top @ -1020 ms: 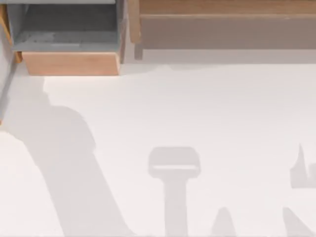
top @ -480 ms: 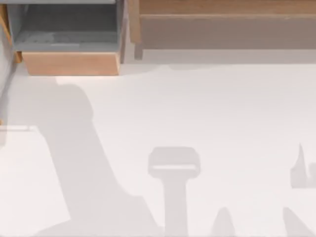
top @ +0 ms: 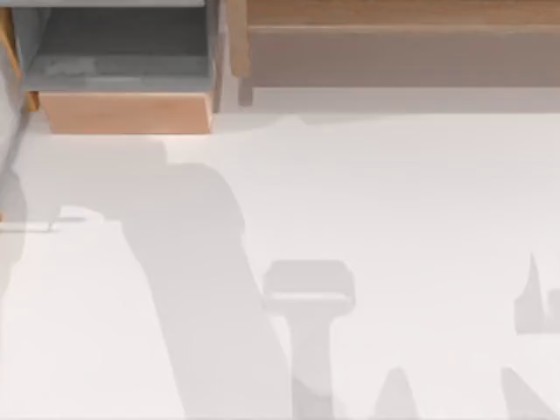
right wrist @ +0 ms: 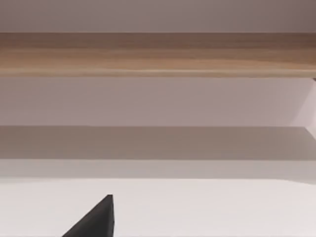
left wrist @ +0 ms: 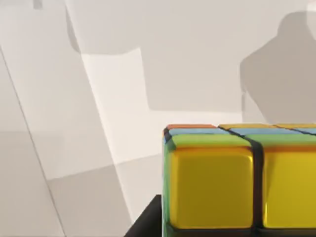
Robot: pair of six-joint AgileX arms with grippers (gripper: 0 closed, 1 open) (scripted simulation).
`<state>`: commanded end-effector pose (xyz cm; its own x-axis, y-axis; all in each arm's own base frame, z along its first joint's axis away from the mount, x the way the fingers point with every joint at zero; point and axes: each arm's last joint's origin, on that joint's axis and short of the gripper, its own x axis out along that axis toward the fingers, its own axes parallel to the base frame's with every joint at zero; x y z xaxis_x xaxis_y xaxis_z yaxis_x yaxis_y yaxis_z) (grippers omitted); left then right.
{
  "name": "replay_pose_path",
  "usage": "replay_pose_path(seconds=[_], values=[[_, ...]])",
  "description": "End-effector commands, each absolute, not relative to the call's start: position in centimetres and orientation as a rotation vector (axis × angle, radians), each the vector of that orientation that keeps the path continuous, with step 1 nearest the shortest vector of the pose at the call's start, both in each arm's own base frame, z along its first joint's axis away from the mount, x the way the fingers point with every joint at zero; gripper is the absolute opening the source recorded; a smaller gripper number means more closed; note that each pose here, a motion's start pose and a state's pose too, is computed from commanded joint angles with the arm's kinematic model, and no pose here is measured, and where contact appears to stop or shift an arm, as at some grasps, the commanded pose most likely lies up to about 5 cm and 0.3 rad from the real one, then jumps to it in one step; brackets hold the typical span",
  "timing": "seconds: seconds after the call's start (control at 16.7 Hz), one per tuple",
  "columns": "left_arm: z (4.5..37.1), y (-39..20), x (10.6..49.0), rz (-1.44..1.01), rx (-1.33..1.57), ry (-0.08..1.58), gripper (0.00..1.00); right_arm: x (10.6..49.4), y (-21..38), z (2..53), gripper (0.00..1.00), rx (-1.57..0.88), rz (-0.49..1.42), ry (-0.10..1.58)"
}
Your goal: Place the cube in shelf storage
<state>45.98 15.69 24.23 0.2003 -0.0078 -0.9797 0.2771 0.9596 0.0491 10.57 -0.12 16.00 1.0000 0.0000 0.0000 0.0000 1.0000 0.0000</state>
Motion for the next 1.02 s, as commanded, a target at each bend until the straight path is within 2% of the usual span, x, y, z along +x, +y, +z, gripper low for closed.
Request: replay_pose_path(seconds=[0.12, 0.3, 0.6, 1.02], values=[[26.7, 12.1, 45.5, -0.244, 0.307, 1.327, 0.0, 10.6, -0.1, 16.0, 1.0, 0.0, 0.0, 0.0], [28.2, 4.6, 45.2, -0.373, 0.441, 1.28, 0.0, 10.6, -0.1, 16.0, 1.0, 0.0, 0.0, 0.0], [26.6, -10.0, 43.8, -0.645, 0.677, 1.148, 0.0, 10.6, -0.1, 16.0, 1.0, 0.0, 0.0, 0.0], [23.6, -28.6, 38.1, -0.919, 0.897, 0.706, 0.0, 10.6, -0.1, 16.0, 1.0, 0.0, 0.0, 0.0]])
